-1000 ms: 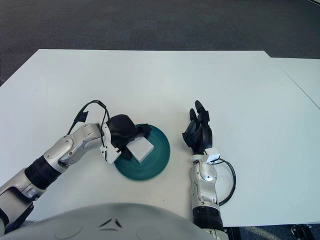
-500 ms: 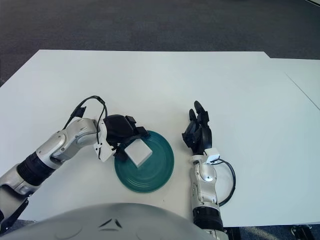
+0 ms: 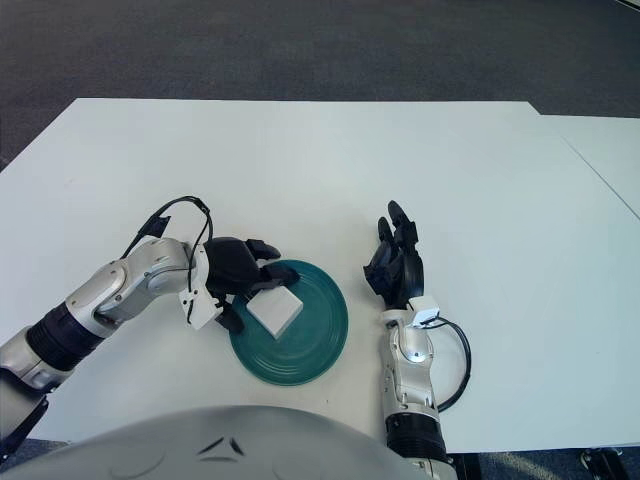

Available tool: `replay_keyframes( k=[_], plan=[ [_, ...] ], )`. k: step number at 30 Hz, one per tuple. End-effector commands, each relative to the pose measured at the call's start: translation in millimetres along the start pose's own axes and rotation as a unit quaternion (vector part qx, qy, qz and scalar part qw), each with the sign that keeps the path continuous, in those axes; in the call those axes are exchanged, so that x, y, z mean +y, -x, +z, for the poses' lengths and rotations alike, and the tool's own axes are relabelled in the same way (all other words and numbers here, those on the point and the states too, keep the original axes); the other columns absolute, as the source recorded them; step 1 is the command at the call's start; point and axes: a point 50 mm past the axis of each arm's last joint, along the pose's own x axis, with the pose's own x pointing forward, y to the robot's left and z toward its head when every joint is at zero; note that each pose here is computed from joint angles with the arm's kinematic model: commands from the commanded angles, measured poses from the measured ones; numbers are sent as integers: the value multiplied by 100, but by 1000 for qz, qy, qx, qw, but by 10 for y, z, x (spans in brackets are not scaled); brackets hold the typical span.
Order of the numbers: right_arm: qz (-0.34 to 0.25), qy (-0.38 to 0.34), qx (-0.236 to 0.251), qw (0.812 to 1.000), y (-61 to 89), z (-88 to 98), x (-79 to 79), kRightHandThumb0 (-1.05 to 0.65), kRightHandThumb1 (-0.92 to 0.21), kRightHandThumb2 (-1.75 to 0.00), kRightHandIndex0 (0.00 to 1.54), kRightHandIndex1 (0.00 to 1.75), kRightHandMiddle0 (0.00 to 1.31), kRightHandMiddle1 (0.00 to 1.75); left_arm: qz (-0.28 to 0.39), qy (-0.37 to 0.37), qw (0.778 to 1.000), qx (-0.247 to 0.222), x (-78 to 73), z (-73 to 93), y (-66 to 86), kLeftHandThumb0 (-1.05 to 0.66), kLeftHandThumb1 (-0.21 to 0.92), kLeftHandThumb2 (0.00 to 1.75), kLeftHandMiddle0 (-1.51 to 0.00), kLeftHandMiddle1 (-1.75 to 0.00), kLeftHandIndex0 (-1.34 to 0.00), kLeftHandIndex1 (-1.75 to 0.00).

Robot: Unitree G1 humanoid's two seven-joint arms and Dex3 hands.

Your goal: Put the charger into the plate.

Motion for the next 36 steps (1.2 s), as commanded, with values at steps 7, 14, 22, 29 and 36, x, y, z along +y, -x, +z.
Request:
replay_keyframes(
  k=[7, 14, 22, 29, 36],
  plan=[
    [-19, -9, 95, 995, 273, -338, -32, -85, -92, -93, 15, 0, 0, 39, -11, 5, 1000, -4, -34, 0, 8, -105, 92, 59, 0, 0, 0, 0],
    [-19, -14, 94, 995, 272, -340, -32, -84, -92, -92, 15, 0, 0, 39, -11, 3, 1000, -4, -30, -1, 7, -105, 92, 60, 0, 0, 0, 0],
    [-20, -17, 97, 995, 262, -351, -35, -84, -92, -91, 15, 0, 0, 40, 15, 7, 1000, -2, -12, -15, 5, -105, 92, 62, 0, 0, 0, 0],
    [-26, -19, 92, 995, 254, -358, -25, -85, -92, -89, 15, 0, 0, 40, 106, 28, 994, 8, 55, -100, 50, -105, 92, 59, 0, 0, 0, 0],
    [-26, -21, 93, 995, 250, -369, -5, -90, -92, -87, 13, 0, 0, 42, 250, 136, 958, 26, 274, -332, 283, -105, 92, 67, 0, 0, 0, 0]
  ],
)
